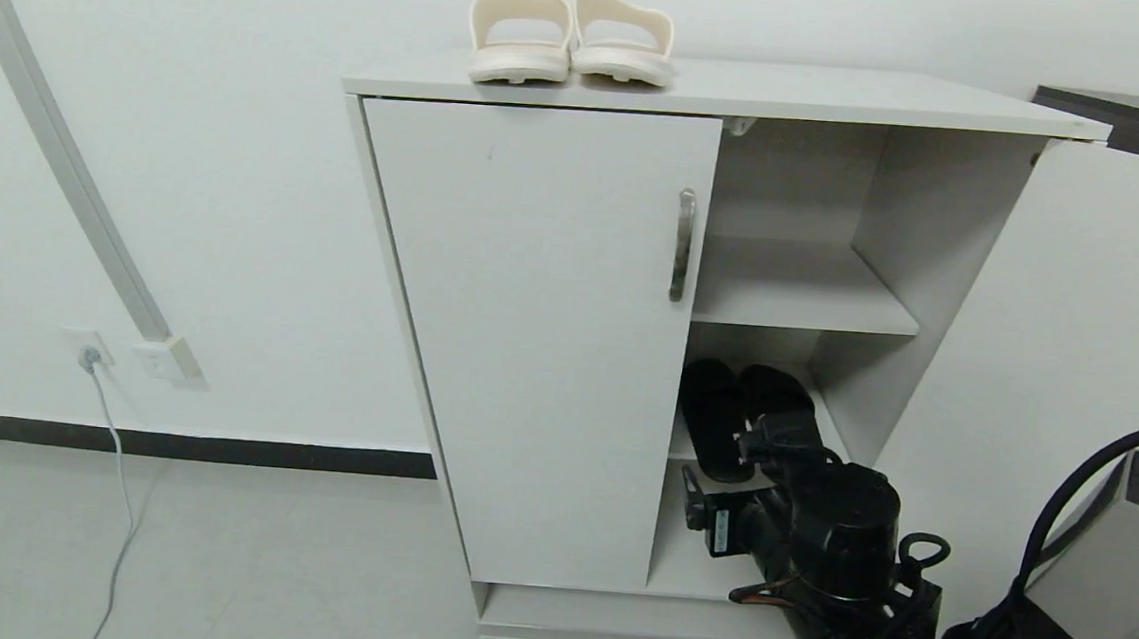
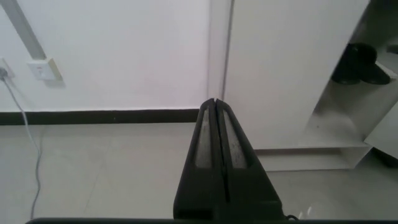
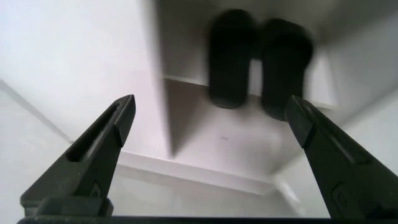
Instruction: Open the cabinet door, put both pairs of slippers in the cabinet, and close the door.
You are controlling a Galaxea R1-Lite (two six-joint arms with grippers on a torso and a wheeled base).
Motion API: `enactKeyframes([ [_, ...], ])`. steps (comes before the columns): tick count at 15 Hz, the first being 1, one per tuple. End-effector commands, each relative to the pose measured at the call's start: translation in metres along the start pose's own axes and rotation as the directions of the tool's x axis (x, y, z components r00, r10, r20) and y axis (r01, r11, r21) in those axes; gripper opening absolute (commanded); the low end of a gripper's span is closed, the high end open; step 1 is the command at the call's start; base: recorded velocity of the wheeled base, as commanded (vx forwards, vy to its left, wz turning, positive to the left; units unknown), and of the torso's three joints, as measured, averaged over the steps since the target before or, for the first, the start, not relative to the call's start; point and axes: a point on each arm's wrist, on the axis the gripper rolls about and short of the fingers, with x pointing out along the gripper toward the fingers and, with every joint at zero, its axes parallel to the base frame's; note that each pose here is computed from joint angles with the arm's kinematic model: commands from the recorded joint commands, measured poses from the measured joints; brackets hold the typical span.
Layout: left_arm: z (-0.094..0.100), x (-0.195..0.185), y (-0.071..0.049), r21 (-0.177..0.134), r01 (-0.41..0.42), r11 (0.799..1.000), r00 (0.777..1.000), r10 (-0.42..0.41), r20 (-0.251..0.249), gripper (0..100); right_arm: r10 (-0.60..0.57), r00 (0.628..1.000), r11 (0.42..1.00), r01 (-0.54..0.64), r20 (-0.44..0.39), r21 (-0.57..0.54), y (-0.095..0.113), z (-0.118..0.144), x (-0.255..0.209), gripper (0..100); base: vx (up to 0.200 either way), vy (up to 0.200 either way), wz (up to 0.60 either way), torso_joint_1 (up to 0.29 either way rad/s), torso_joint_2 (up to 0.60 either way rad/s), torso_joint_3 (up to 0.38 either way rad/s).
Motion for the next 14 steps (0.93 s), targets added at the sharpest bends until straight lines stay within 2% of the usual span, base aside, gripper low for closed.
enactKeyframes([
  [1,0.0001,0.0001,0.0,0.0,0.0,1.0,1.0,0.0,-0.001,0,0.0,1.0,1.0,0.0,0.001,0.001,-0.0001,-0.0006,0.0003,100,0.0,0.2,0.0,0.002,0.01,0.002],
  [7,0.0001,0.0,0.0,0.0,-0.002,1.0,1.0,0.002,0.001,0,0.015,0.999,0.999,-0.016,0.04,0.029,-0.0008,0.0035,-0.0008,100,0.0,0.2,0.0,0.003,0.0,0.005],
  [14,0.0001,0.0,0.0001,-0.002,-0.003,1.0,1.0,0.003,0.001,0,0.075,0.994,0.997,-0.076,0.081,0.006,-0.0082,0.001,-0.0032,100,0.0,0.0,0.0,0.0,0.0,0.0],
])
